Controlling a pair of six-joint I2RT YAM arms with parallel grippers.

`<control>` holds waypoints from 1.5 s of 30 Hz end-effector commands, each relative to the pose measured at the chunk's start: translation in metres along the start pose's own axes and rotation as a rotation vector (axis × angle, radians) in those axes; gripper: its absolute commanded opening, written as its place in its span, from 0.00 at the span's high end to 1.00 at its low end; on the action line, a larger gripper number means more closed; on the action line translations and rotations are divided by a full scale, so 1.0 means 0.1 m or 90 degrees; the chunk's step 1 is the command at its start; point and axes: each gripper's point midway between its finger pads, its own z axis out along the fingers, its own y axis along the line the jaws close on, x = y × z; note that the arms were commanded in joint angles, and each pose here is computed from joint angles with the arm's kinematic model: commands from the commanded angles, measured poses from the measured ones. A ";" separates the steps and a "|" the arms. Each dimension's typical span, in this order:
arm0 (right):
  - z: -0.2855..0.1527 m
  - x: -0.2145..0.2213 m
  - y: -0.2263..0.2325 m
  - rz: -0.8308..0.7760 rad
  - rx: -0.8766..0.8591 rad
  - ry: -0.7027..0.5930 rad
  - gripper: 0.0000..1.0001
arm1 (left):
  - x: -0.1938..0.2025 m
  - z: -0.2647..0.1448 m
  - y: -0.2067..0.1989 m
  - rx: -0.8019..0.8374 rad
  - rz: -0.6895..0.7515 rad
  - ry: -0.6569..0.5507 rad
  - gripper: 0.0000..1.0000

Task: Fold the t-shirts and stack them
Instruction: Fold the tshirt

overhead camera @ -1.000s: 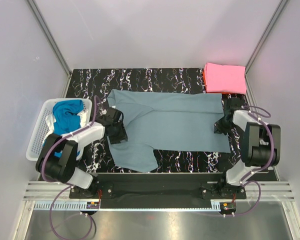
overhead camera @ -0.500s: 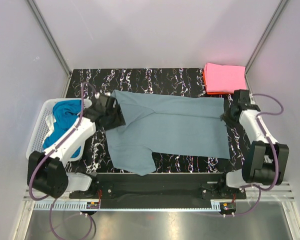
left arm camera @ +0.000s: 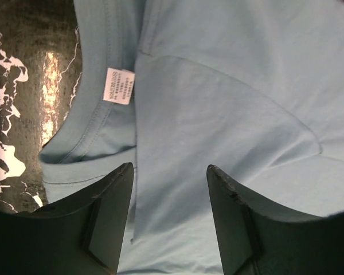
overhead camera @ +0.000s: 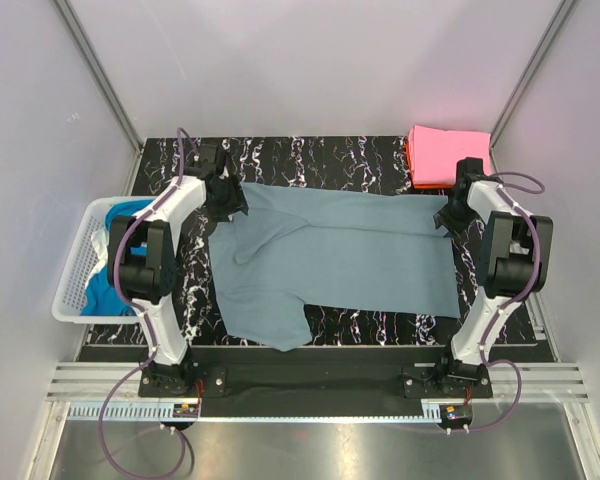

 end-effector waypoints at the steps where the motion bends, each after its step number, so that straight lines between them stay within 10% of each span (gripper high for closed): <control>1: 0.04 -0.21 0.02 0.025 0.021 -0.035 0.59 | -0.04 -0.08 -0.02 0.019 0.020 -0.009 0.41; 12: 0.33 -0.26 -0.04 0.028 0.047 -0.038 0.65 | 0.29 0.06 0.16 0.005 0.020 0.020 0.38; 20: 0.31 -0.26 -0.01 0.029 0.032 -0.038 0.92 | 0.36 0.11 0.16 0.014 0.010 0.033 0.44; 27: 0.09 -0.35 0.13 0.008 -0.014 -0.042 0.70 | 0.43 -0.01 0.11 0.032 0.024 0.028 0.44; 45: 0.17 -0.28 0.14 0.005 -0.017 -0.022 0.81 | 0.95 -0.03 0.11 0.042 0.063 0.053 0.42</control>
